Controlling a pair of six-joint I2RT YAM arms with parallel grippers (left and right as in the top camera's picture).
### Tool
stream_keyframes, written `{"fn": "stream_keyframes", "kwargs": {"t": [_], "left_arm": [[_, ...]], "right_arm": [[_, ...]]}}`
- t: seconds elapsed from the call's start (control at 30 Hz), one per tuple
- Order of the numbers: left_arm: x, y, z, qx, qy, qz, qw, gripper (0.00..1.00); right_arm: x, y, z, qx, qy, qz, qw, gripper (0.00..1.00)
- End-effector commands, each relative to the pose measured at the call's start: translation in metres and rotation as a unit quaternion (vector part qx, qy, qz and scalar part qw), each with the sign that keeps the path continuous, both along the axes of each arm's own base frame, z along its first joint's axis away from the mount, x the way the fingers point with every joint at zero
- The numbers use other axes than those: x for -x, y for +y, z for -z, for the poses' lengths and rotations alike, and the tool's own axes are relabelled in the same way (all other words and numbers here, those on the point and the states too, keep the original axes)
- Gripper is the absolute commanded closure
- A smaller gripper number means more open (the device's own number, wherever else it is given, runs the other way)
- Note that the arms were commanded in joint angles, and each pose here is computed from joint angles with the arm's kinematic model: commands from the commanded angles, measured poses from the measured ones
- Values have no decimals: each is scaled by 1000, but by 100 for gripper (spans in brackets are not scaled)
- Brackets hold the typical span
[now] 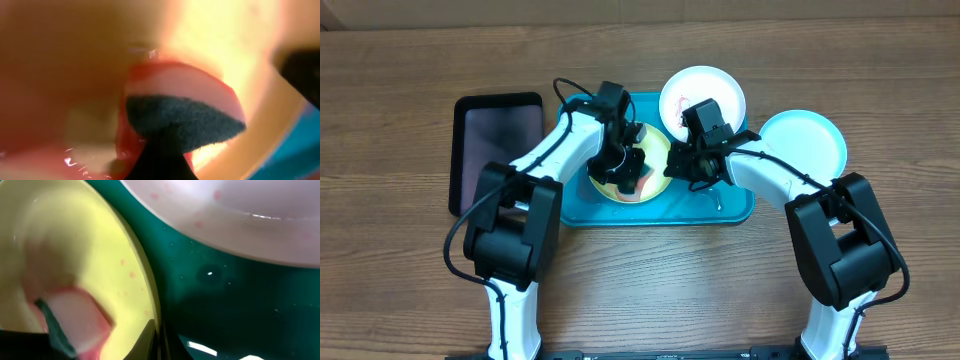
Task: Clean dirty plates on tray and stack at the side
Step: 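Scrub the yellow plate with the sponge while right gripper holds it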
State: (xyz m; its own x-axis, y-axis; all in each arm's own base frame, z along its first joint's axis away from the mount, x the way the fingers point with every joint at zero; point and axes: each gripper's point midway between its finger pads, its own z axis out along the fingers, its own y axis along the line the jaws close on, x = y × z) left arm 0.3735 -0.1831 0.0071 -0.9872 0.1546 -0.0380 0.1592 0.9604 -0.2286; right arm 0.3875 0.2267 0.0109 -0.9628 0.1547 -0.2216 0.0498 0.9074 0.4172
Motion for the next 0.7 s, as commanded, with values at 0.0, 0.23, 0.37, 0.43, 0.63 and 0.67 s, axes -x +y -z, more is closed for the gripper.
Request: {"fn": "stream_keyframes", "kwargs": {"t": [0.0, 0.23, 0.37, 0.43, 0.63, 0.67], "left_arm": [[-32, 86, 11, -220, -83, -180, 955, 96], [-27, 98, 8, -251, -83, -207, 942, 96], [-2, 70, 17, -182, -8, -131, 974, 96], [12, 49, 19, -124, 31, -76, 989, 96], [35, 2, 10, 19, 84, 15, 996, 96], [38, -4, 8, 38, 89, 25, 995, 96]], "right_arm": [[-4, 4, -2, -3, -2, -3, 1000, 96], [-3, 3, -2, -2, -2, -4, 1000, 96], [-3, 3, -2, -2, -1, -4, 1000, 96], [-2, 3, -1, -2, 2, -5, 1000, 96], [4, 5, 0, -8, 16, -10, 1000, 96], [4, 5, 0, -8, 15, -10, 1000, 96]]}}
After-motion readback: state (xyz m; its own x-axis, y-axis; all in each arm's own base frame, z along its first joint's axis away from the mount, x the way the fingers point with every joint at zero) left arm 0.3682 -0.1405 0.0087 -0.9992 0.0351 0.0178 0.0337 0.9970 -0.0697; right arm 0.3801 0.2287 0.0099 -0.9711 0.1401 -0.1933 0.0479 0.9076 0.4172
